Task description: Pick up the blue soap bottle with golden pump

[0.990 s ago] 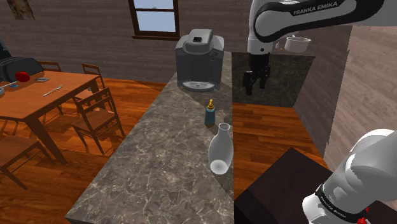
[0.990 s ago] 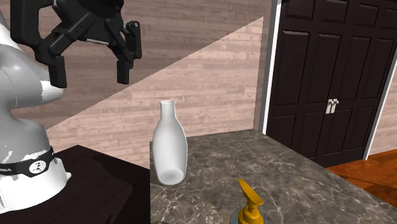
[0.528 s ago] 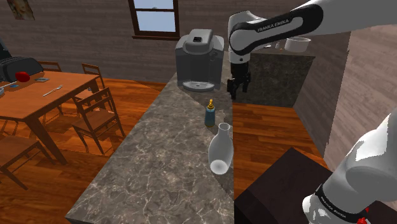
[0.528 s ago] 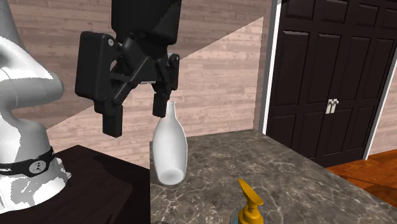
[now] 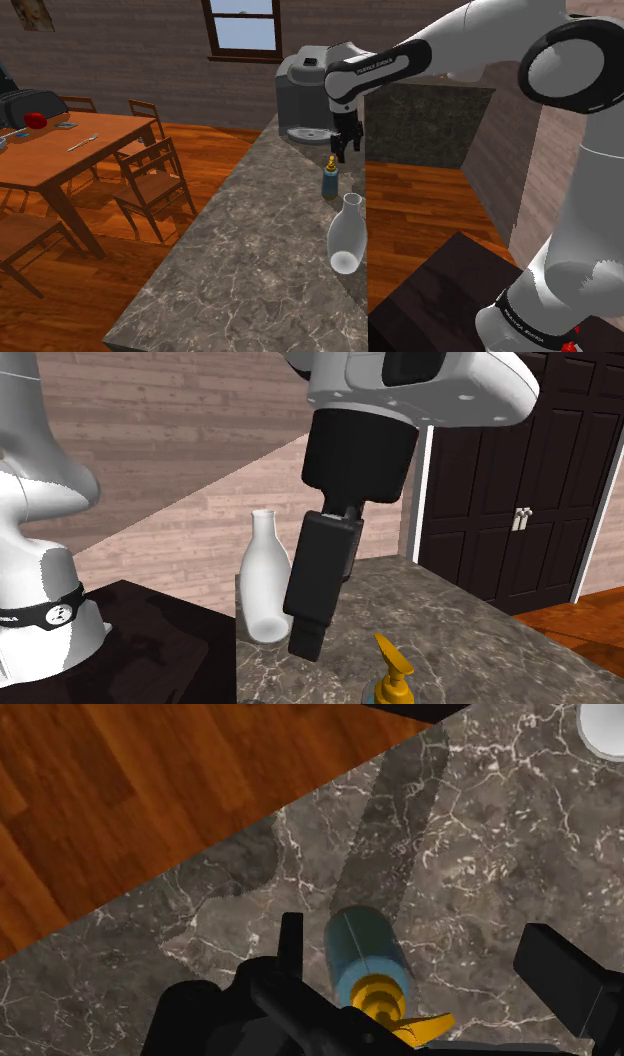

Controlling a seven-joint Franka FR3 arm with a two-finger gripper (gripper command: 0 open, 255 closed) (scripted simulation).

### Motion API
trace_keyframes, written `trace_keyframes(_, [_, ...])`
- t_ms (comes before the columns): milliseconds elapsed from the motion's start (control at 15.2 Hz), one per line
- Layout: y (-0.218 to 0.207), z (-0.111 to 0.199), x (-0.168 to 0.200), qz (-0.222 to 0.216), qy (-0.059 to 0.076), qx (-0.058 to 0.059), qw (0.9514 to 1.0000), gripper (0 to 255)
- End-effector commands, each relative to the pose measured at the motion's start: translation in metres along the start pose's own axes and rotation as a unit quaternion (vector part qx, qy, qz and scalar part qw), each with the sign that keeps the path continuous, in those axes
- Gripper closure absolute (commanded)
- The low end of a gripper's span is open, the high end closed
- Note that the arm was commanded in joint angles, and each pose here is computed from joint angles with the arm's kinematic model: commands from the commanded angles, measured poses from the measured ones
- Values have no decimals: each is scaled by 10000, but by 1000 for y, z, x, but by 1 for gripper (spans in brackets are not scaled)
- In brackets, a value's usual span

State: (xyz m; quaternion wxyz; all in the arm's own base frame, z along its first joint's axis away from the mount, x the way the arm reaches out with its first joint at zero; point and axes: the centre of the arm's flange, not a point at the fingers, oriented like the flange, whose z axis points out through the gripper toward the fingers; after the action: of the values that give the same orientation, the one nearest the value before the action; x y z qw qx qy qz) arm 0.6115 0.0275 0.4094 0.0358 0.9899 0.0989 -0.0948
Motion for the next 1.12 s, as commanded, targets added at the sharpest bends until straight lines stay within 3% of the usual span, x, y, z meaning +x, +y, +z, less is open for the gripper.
trace_keyframes(0, [-3,10,25,-132,-38,-35,9999,0])
trace_keyframes(396, [-15,44,99,-515,-151,-138,9985,0])
trace_keyframes(1056, [-17,83,108,-517,-152,-138,9985,0])
